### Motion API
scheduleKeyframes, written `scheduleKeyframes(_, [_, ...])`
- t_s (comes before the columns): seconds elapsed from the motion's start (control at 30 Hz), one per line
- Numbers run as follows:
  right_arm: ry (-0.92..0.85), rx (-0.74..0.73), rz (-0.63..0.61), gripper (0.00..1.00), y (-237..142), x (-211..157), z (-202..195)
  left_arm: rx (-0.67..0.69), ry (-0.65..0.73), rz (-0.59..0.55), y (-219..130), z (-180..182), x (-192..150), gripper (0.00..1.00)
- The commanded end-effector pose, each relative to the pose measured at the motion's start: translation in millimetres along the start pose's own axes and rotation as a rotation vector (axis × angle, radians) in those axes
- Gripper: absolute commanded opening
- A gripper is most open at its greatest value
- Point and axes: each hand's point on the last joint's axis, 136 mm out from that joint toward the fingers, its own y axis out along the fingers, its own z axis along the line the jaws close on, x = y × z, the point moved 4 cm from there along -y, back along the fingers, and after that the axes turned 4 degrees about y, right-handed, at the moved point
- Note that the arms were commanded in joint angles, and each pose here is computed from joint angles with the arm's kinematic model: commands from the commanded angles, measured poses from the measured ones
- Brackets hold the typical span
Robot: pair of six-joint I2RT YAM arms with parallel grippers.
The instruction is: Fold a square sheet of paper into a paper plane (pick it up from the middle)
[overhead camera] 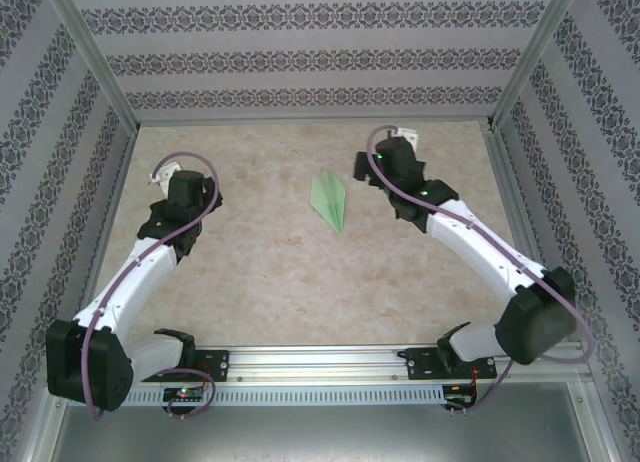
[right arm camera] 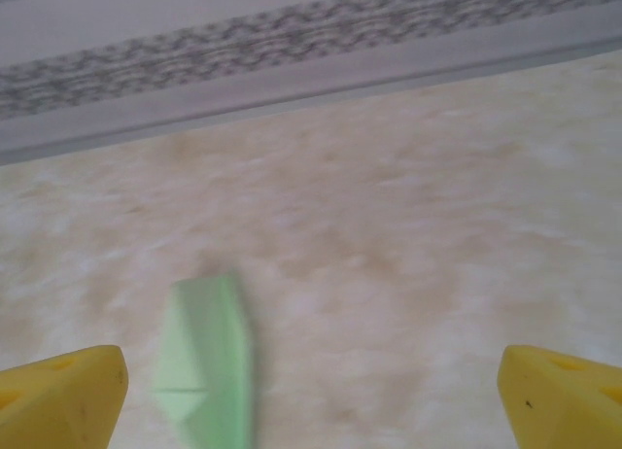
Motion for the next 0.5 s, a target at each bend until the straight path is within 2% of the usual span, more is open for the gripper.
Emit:
scheduleKeyframes(0.0, [-0.077, -0.238, -0.089, 0.98, 3, 0, -64, 0.148, 0.056, -0.093, 8, 32, 1, 1.00])
scheduleKeyframes(0.17, [-0.104, -0.333, -0.181, 0.98, 15, -21, -126, 0.115, 0.186, -0.161, 26, 34, -20, 1.00])
scheduleKeyframes(0.3, [-0.130, -0.285, -0.307, 0.98, 19, -45, -144, 0.014, 0.228, -0.175, 42, 25, -37, 1.00])
scheduleKeyframes(0.47, [-0.105, -0.250, -0.296, 0.98, 37, -61, -161, -0.123, 0.310, -0.239, 54, 11, -47, 1.00])
